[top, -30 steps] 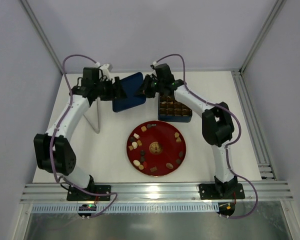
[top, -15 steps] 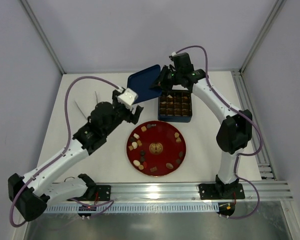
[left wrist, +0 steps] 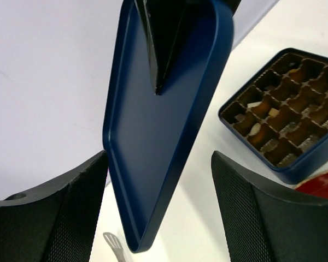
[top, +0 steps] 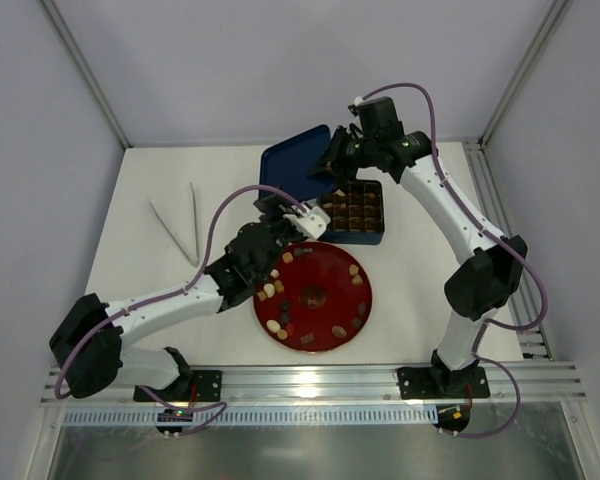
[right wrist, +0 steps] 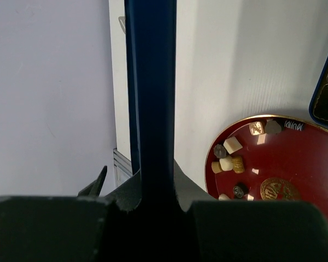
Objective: Pack the chocolate
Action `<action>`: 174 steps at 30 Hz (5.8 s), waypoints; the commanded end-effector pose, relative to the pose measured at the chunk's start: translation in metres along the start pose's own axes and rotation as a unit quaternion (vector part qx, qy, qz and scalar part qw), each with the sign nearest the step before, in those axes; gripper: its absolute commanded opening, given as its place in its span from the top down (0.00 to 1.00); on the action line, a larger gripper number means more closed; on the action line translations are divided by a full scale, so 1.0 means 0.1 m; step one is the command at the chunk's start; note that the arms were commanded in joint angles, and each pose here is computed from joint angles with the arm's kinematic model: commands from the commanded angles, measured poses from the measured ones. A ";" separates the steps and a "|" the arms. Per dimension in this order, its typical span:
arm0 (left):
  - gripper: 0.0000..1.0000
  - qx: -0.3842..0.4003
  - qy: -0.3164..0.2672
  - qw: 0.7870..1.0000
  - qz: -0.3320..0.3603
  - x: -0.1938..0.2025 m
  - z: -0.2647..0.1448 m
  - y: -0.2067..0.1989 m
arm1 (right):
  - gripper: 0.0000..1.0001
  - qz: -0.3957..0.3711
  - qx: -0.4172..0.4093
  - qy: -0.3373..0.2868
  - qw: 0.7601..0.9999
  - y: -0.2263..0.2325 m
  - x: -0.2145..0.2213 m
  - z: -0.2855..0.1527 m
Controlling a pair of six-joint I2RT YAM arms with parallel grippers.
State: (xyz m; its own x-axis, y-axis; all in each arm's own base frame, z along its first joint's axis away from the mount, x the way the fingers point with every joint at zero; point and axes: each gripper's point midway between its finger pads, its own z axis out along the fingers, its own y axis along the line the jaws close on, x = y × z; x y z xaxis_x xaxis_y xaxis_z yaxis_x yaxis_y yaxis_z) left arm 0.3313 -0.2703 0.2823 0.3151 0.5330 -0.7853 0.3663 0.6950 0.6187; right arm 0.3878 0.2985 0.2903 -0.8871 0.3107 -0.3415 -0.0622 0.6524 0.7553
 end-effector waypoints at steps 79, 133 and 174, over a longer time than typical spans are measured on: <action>1.00 0.148 0.002 0.883 -0.447 -0.84 0.69 0.34 | 0.00 -0.140 0.034 -0.363 0.920 -0.15 -1.21 -1.70; 0.87 0.391 0.150 0.443 -0.793 0.89 1.84 -1.09 | 0.02 -0.033 0.140 -0.200 0.969 -2.57 -0.82 0.10; 0.46 0.340 0.279 0.508 -0.741 1.30 1.55 -1.16 | 0.05 -0.029 0.131 -0.187 0.973 -2.61 -0.74 0.23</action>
State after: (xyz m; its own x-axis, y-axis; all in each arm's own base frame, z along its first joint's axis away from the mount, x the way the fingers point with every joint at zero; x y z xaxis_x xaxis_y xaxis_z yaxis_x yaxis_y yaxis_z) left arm 0.4671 -0.3623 0.1029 -0.9781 -0.1623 -0.1307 0.0875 0.2491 -0.9645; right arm 0.4734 0.1168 0.0995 -0.6751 0.4628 -0.5746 0.0802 0.8202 0.5664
